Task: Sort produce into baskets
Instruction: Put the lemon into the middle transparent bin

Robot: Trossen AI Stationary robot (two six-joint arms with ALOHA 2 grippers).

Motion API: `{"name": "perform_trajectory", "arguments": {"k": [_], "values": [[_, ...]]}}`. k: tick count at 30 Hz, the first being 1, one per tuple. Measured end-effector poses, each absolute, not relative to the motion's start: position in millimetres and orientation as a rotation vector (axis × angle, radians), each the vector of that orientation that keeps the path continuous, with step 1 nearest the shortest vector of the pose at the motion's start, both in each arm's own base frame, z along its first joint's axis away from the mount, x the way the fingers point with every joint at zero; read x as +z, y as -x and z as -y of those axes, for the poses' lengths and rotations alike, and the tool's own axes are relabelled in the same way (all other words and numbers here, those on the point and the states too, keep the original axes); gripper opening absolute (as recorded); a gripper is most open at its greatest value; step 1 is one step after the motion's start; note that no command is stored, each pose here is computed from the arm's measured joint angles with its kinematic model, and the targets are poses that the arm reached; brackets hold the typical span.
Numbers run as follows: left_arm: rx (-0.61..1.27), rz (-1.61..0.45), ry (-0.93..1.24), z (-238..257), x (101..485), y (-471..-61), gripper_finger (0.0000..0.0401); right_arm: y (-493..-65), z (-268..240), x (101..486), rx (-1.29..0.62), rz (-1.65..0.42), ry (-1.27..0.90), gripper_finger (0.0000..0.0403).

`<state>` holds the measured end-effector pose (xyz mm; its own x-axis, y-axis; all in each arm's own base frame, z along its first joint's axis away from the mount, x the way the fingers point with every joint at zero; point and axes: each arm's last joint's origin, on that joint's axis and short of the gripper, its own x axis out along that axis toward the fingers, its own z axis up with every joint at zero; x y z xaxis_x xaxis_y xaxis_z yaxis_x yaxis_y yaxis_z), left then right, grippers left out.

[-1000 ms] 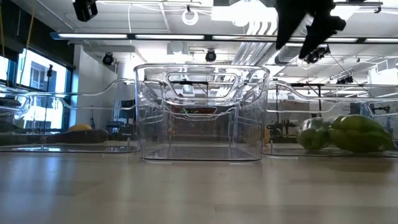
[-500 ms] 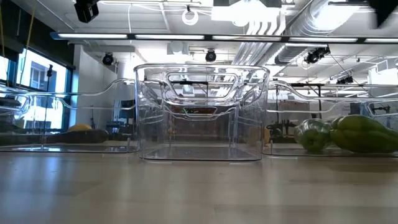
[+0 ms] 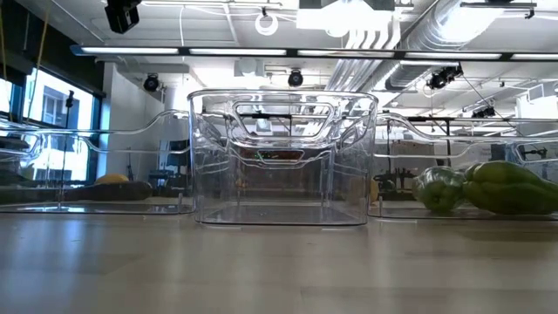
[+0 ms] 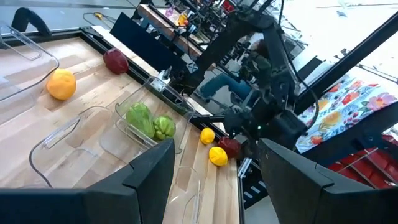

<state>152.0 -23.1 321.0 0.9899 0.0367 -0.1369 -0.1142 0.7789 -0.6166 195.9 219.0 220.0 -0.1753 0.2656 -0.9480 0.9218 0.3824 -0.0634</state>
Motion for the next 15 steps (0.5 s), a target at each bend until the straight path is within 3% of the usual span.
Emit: {"name": "perform_trajectory", "arguments": {"k": [7, 15], "values": [[0.082, -0.121, 0.673, 23.1, 320.9, -152.1, 0.0218, -196.8, -227.2, 201.5, -0.953, -1.659, -1.028, 0.0371], [0.082, -0.121, 0.675, 23.1, 320.9, -152.1, 0.0218, -201.2, -235.3, 172.5, -0.980, -1.785, -0.939, 0.0371]]}}
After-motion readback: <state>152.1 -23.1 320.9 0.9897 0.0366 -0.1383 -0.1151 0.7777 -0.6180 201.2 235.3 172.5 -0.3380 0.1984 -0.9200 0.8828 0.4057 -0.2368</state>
